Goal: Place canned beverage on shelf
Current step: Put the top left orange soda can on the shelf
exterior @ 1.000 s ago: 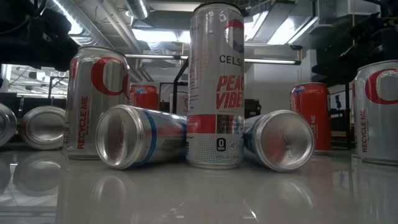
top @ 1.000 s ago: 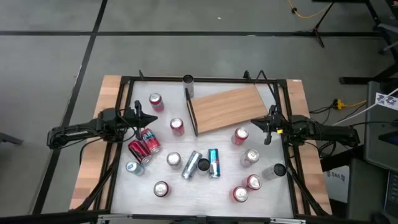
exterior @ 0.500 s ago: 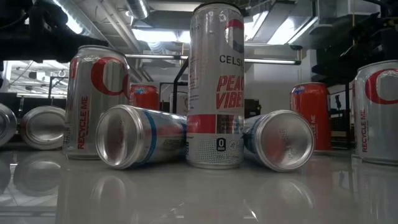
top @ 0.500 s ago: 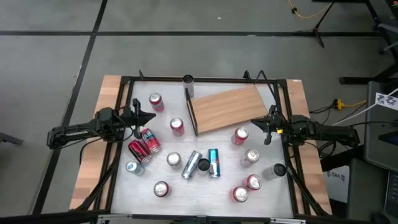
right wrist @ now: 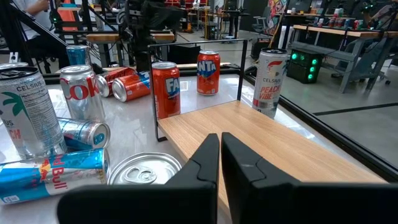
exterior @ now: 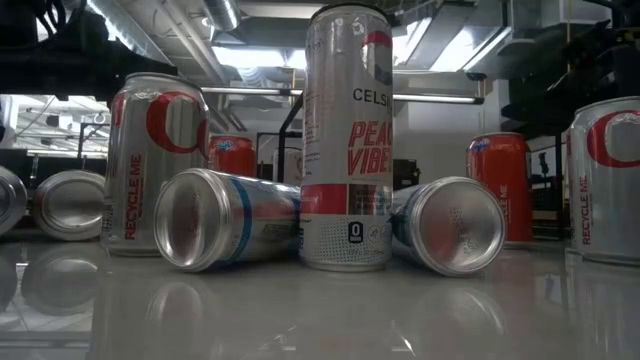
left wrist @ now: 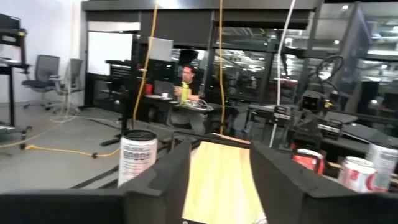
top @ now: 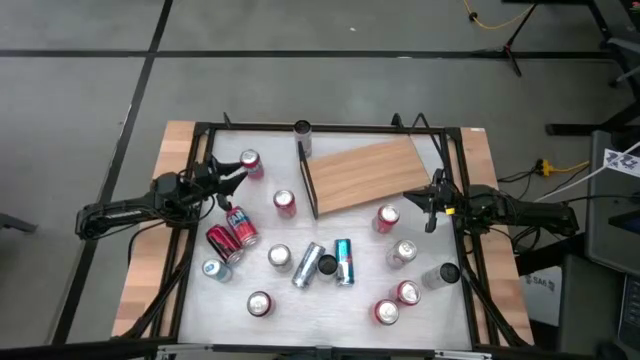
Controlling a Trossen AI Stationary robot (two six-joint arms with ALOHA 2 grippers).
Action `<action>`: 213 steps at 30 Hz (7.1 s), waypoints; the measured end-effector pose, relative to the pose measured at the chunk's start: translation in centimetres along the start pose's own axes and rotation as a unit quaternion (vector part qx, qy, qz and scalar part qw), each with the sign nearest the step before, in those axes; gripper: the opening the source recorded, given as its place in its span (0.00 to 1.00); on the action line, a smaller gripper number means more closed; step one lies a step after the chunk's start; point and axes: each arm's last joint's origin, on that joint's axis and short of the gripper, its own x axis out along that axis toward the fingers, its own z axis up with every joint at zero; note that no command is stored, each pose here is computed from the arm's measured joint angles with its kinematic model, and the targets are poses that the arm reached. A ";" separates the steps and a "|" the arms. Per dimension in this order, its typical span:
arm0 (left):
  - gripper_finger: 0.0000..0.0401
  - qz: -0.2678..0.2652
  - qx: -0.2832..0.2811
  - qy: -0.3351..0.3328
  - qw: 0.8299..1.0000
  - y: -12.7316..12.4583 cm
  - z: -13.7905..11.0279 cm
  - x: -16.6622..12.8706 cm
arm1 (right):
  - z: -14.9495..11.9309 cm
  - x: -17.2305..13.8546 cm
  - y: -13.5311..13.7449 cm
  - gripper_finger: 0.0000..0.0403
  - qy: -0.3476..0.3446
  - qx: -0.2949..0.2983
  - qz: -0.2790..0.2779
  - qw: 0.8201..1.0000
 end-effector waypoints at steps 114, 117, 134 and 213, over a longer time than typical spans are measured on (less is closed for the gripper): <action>0.90 0.068 0.160 0.636 0.752 6.8 3.4 13.6 | 0.0 0.0 0.0 0.02 0.000 0.000 0.000 1.000; 0.82 0.063 0.157 0.636 0.753 6.8 3.3 13.6 | 0.0 0.0 0.0 0.02 0.000 0.000 0.000 1.000; 0.66 0.046 0.156 0.635 0.755 6.6 3.5 13.5 | 0.0 0.0 0.0 0.02 0.000 0.000 0.000 1.000; 0.76 -0.029 0.138 0.660 0.738 0.5 3.7 35.1 | 0.0 0.0 0.0 0.02 0.000 0.000 0.001 1.000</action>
